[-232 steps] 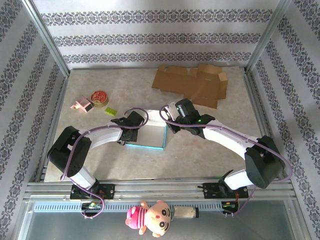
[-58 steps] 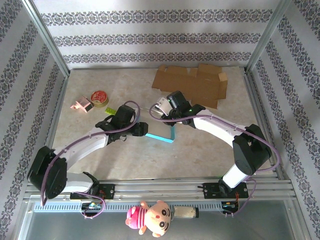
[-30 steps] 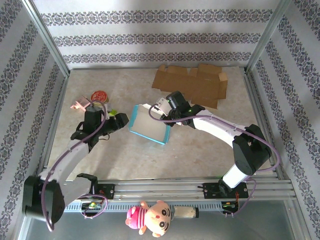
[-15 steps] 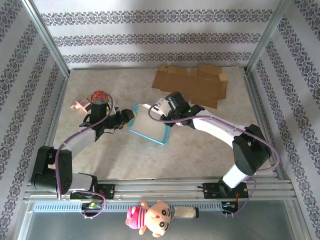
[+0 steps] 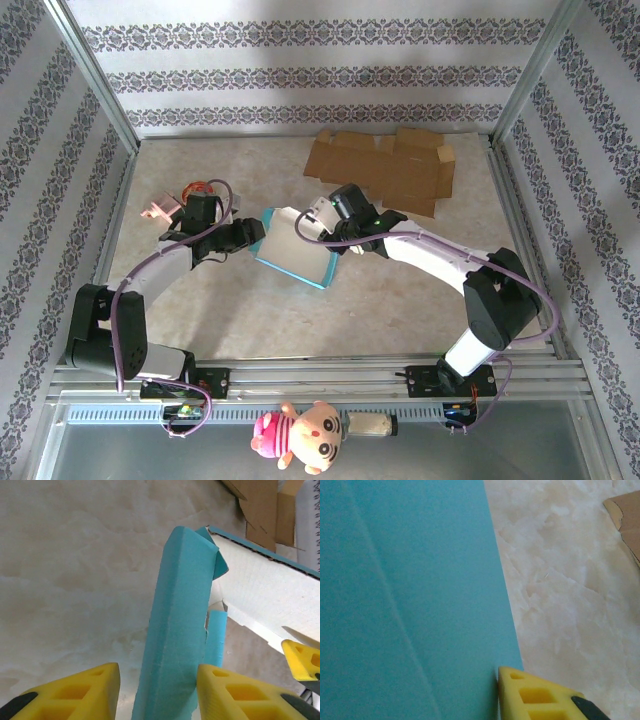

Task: Fold the paper box

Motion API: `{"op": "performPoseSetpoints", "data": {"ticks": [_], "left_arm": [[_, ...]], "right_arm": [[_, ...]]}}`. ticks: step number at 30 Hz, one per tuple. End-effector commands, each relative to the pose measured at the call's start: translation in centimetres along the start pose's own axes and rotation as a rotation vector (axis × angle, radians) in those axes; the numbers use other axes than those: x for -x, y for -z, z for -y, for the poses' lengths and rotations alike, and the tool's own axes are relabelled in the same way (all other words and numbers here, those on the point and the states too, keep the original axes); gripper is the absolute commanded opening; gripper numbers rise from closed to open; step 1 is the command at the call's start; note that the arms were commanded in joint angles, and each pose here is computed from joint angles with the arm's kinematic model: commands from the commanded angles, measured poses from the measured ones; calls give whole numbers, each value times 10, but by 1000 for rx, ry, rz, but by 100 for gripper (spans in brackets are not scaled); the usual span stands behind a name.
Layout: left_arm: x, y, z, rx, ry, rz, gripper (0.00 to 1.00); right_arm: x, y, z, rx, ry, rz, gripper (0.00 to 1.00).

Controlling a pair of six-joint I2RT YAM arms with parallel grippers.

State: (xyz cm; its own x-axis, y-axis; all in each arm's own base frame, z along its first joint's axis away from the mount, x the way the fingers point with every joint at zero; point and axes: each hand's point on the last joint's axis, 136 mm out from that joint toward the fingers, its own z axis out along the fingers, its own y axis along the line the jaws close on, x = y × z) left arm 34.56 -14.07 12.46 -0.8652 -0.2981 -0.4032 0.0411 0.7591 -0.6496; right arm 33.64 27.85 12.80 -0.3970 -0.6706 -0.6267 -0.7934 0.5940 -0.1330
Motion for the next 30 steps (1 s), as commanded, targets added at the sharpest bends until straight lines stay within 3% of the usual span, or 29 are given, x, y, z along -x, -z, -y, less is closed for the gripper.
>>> {"op": "performPoseSetpoints", "data": {"ticks": [1,14,18,23,30], "left_arm": [[-5,-3,2,19,-83,-38,51],[0,-9,48,-281,-71,-28,53],[-3,-14,40,-226,-83,-49,46],[-2,-18,32,-180,-89,-51,46],[-16,-38,11,6,-161,-140,46]], "right_arm": [[1,-2,-6,11,3,-20,24],[-2,-5,-7,9,6,-35,24],[1,-6,-9,11,10,-30,24],[0,-6,-9,8,16,-36,24],[0,-6,-9,8,14,-35,24]]}}
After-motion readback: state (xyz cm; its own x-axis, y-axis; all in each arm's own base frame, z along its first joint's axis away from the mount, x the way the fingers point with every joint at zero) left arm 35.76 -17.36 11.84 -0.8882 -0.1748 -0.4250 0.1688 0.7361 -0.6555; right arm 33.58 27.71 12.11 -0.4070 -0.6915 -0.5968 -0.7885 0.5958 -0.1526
